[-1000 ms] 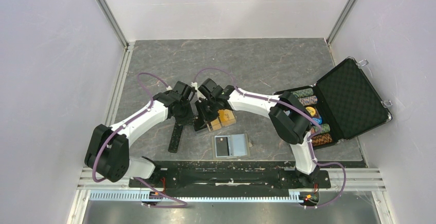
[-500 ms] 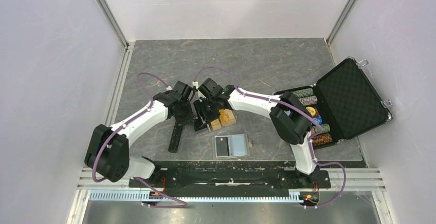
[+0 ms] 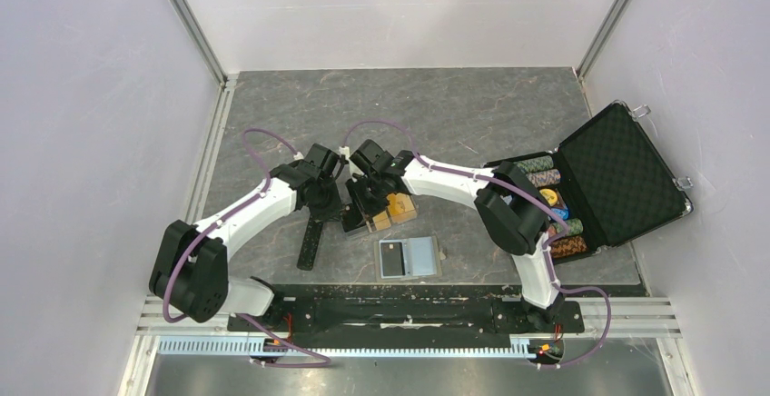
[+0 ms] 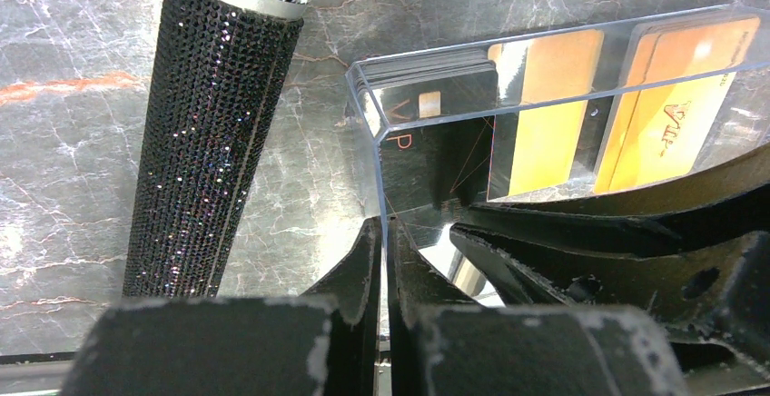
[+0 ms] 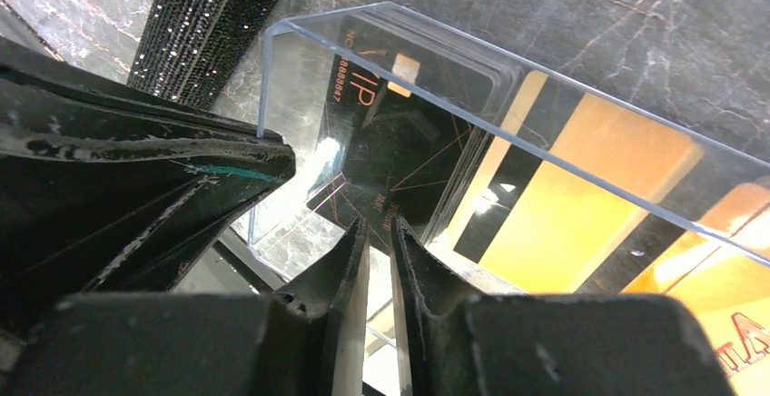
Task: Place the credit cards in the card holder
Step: Pick up the credit card from the storage box.
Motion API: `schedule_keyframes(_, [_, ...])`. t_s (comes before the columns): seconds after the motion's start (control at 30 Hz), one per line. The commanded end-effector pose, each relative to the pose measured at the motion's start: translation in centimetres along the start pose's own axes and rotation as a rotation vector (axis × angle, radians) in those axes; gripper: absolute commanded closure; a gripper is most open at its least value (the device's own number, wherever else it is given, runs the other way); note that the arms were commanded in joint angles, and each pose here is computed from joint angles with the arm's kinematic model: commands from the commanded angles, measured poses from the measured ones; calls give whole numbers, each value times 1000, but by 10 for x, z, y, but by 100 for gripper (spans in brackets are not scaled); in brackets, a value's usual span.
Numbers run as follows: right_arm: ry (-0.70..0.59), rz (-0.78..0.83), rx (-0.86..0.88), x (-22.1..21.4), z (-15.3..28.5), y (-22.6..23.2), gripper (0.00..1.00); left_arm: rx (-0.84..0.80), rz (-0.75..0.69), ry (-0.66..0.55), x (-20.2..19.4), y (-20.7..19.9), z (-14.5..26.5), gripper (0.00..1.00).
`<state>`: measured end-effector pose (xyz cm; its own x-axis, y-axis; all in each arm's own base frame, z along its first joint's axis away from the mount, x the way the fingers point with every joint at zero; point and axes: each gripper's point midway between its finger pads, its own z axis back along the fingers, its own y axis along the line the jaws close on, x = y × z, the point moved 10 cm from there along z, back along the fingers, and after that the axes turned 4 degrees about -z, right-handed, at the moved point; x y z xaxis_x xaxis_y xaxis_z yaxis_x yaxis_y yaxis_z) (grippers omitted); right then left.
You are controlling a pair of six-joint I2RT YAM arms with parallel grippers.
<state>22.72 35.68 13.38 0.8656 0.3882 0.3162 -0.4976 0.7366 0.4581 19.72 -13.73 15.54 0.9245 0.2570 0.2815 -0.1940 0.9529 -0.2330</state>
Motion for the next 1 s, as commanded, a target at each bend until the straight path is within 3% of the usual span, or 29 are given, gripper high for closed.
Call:
schedule_keyframes(0.0, [-28, 22, 87, 10, 3, 14, 85, 27, -54, 21, -7, 8, -14, 98])
schedule_keyframes(0.1, [-41, 14, 93, 12, 5, 16, 86, 29, -54, 24, -7, 8, -14, 98])
schedule_keyframes(0.4, [-58, 1, -72, 7, 9, 0, 73, 27, -54, 26, -8, 9, -15, 98])
schedule_keyframes(0.67, [-5, -3, -45, -1, -4, -5, 71, 30, -52, 29, -10, 10, -16, 98])
schedule_keyframes(0.97, [-17, 11, -22, 5, 1, 4, 92, 27, -51, 31, -11, 11, -18, 98])
